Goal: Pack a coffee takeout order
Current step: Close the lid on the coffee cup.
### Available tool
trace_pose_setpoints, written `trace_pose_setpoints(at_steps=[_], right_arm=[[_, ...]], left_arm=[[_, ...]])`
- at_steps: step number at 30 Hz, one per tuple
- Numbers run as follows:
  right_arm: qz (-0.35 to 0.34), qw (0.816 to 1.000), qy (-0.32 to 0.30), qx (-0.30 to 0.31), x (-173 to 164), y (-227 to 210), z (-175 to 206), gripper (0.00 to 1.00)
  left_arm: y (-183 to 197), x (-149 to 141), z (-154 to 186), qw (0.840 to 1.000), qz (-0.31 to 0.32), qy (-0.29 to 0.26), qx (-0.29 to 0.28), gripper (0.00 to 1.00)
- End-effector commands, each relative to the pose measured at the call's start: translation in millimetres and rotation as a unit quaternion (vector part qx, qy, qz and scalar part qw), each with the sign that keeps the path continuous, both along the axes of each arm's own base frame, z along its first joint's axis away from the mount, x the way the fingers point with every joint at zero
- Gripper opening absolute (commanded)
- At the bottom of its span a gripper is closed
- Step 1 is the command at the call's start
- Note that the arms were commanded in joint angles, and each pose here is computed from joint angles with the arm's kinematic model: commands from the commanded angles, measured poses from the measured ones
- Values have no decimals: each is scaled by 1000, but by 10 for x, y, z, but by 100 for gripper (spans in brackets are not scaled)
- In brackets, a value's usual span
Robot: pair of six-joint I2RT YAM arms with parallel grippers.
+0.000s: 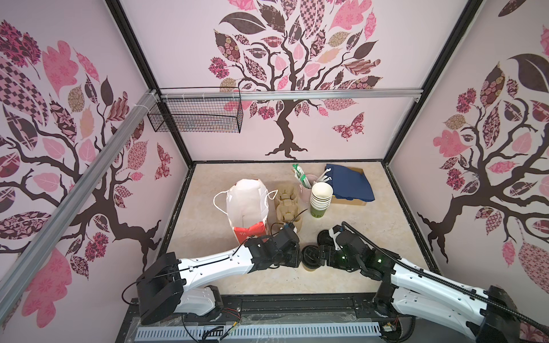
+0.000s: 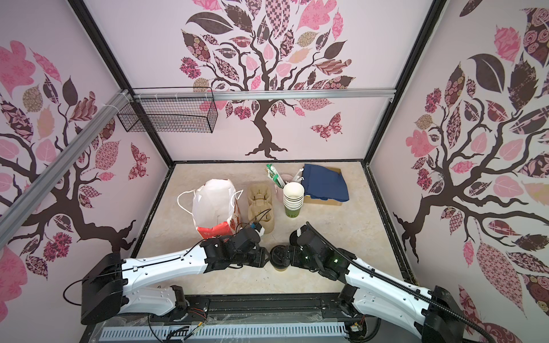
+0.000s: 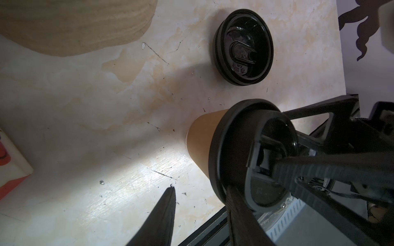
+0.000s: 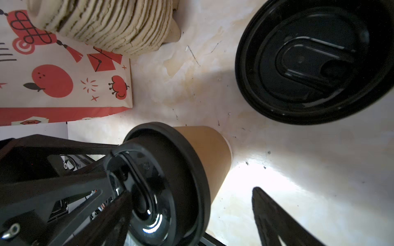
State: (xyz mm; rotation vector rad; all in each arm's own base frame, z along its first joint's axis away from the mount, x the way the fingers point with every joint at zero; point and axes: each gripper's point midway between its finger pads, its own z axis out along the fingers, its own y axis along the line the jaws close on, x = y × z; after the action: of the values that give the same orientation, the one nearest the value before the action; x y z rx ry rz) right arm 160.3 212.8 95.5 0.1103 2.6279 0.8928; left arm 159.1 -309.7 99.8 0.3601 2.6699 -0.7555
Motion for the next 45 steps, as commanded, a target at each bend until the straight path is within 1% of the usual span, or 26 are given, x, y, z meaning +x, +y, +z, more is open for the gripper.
trace_pose_setpoints(at_steps=[1, 12, 16, 20, 22, 25, 27, 34, 42, 45], right_arm=[[-9, 999, 20, -26, -59, -116, -162, 89], [-11, 999, 29, -24, -94, -134, -216, 88], [-11, 999, 30, -24, -98, -133, -222, 88], [-10, 999, 28, -21, -92, -119, -197, 88], [-9, 1000, 24, -16, -80, -104, -156, 87], [-12, 1000, 13, -13, -44, -97, -80, 85], [-10, 1000, 9, -13, -30, -86, -36, 86], [-9, 1000, 0, -4, -6, -58, 91, 87], [-12, 999, -27, 22, 20, -54, 287, 87], [-29, 999, -37, 7, 39, -158, 337, 86]], left_arm=[[222, -99, -381, 998, -1, 27, 61, 42], [263, -123, -509, 996, -3, 35, 77, 42], [252, -121, -497, 997, -5, 34, 76, 42], [182, -76, -367, 998, -10, 15, 53, 42], [122, -36, -229, 999, -16, -3, 35, 43], [-36, -33, 32, 999, -44, -24, -5, 46], [-88, -21, 145, 998, -51, -33, -14, 47], [-51, 57, 252, 998, -34, -50, -7, 48], [2, 172, 467, 996, -8, -83, -22, 48], [-17, 180, 519, 996, -9, -88, -31, 48]])
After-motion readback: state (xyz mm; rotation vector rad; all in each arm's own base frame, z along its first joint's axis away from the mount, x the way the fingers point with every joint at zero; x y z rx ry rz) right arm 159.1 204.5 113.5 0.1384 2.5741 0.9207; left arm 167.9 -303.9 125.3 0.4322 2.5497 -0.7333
